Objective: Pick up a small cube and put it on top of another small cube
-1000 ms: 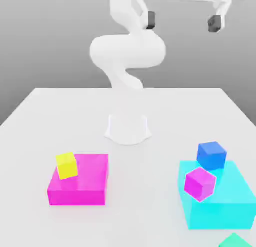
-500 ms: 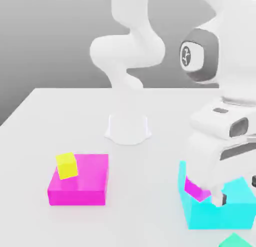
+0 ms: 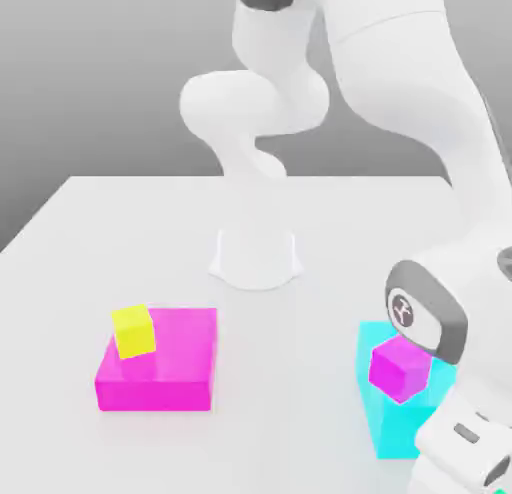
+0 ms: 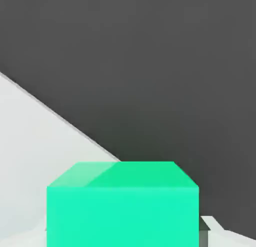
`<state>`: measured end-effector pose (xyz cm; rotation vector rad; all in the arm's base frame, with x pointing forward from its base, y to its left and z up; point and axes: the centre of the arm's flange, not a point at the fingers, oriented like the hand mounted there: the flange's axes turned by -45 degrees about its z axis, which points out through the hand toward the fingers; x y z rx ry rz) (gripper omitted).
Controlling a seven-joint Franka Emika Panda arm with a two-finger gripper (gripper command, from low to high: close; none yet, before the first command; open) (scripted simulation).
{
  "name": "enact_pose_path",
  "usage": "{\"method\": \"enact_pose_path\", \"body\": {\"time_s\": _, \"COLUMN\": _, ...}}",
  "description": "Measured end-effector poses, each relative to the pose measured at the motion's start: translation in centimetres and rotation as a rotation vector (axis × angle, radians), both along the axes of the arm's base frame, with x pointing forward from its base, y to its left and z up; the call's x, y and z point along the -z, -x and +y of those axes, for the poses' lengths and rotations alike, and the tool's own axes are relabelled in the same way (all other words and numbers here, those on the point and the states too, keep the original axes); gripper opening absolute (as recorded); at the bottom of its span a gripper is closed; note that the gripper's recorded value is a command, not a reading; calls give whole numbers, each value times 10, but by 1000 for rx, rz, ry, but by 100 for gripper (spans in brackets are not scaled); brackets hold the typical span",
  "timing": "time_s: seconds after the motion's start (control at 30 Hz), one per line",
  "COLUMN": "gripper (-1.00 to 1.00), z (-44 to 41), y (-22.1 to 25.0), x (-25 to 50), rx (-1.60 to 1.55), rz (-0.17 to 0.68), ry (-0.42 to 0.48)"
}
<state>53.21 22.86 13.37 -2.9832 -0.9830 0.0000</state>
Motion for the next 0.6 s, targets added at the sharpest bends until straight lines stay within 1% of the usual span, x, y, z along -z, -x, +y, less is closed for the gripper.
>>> {"method": "enact_pose_path", "body": {"time_s": 0.2, "gripper": -100, "z": -2, "y": 4, "x": -70, "rx": -17, "rz": 0, "ry": 2}}
{"method": "enact_pose_path", "body": {"time_s": 0.6, "gripper": -100, "z": -39, "y": 82, "x": -179, "rx": -240, "rz": -2, "ry": 12}}
